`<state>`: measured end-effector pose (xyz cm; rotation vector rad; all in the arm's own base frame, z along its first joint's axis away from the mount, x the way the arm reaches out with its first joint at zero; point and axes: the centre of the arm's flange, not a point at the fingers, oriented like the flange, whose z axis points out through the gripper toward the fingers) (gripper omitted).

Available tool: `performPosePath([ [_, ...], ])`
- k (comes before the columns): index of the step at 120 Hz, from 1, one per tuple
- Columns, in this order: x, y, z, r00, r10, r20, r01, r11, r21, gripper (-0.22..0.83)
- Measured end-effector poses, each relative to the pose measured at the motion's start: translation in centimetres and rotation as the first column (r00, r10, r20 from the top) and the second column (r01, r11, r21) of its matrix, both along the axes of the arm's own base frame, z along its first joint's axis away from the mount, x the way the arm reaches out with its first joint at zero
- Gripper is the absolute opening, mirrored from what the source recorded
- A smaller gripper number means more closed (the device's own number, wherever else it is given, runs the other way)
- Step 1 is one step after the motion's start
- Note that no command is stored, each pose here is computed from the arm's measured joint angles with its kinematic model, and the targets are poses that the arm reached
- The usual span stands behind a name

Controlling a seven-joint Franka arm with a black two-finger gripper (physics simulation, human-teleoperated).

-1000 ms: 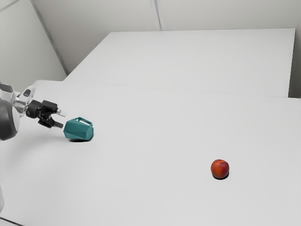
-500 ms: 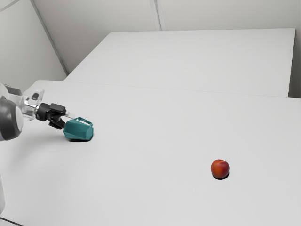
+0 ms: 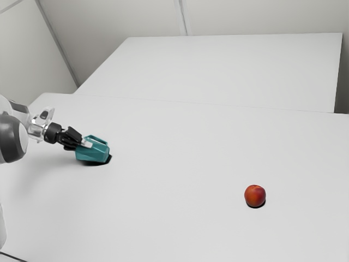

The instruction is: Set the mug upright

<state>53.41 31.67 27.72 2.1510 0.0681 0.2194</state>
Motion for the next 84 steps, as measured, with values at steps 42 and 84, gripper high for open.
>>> performPosePath([
  [42,1.6,-2.0,4.3,0.998,-0.039,0.049,0.037,0.999,0.03,-0.13],
  [84,9.1,-15.6,18.8,0.899,-0.436,-0.04,0.38,0.73,0.568,-0.13],
])
